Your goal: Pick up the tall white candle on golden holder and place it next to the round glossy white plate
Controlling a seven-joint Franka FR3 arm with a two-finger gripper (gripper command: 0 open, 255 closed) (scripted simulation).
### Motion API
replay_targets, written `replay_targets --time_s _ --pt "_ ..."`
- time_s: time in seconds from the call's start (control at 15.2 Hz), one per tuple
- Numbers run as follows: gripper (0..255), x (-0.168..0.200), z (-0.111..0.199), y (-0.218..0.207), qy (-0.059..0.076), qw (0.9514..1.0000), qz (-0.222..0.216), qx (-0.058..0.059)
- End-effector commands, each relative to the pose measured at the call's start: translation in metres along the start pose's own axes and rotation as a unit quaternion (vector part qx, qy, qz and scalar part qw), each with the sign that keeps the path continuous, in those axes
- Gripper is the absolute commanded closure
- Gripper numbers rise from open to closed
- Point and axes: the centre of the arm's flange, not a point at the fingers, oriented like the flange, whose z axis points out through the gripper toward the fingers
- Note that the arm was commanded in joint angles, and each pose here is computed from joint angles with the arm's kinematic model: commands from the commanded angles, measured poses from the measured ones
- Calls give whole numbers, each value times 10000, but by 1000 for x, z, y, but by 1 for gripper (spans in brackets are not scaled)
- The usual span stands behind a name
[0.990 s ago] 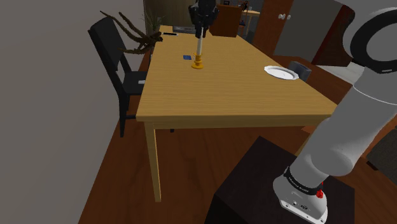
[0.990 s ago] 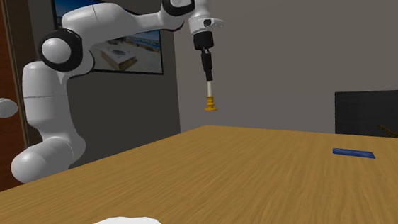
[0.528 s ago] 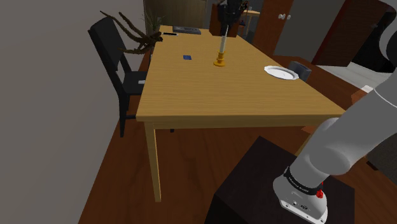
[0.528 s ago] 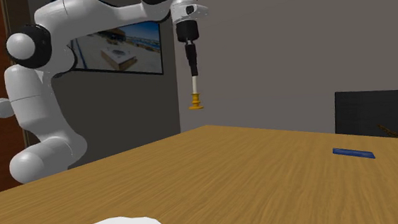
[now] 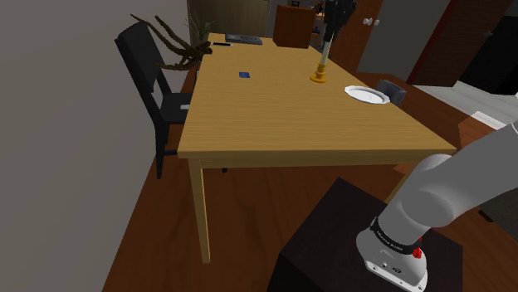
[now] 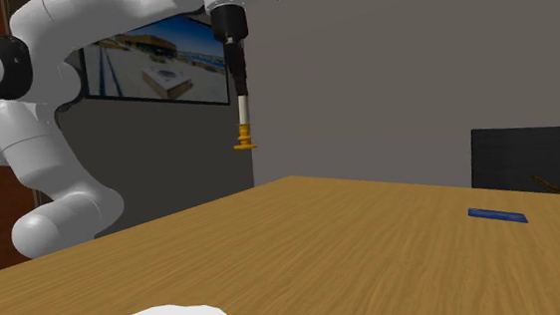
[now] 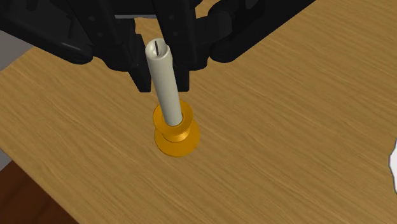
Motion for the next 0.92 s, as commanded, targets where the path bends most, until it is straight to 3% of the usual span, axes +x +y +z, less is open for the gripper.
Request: replay_targets --time_s 0.0,0.86 --pt "255 -17 -7 21 -4 10000 -5 3" --pt "255 -121 -53 149 -4 10000 -5 3"
